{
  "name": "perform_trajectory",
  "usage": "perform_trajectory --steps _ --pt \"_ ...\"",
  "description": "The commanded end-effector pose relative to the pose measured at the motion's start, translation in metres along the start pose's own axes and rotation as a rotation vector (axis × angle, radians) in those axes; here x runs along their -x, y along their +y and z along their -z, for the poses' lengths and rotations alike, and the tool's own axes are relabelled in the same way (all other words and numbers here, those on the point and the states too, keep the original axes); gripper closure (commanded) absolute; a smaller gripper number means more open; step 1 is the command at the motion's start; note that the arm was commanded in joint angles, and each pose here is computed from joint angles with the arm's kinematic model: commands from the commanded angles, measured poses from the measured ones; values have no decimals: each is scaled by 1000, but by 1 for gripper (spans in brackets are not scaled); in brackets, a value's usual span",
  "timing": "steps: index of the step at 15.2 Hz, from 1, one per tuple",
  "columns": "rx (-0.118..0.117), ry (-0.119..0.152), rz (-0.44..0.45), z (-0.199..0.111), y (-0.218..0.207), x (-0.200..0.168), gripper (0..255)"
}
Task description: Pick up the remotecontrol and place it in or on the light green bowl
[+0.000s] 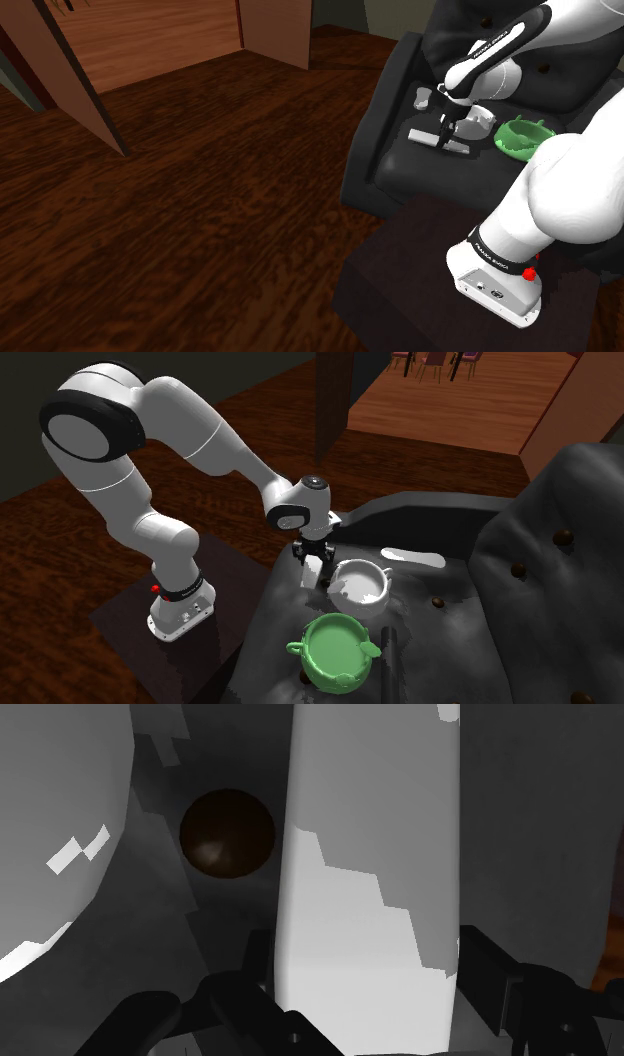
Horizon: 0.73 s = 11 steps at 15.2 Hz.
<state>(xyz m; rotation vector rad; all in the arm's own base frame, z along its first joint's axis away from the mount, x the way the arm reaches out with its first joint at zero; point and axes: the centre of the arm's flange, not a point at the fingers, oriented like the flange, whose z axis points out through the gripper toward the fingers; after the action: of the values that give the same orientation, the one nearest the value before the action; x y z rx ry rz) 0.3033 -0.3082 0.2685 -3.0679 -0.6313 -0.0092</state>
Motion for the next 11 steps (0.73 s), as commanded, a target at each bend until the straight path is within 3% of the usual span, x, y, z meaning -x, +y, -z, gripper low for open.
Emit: perform_trajectory --steps 1,11 --pt "0 0 0 5 0 0 255" --pt "0 0 0 58 0 -1 255"
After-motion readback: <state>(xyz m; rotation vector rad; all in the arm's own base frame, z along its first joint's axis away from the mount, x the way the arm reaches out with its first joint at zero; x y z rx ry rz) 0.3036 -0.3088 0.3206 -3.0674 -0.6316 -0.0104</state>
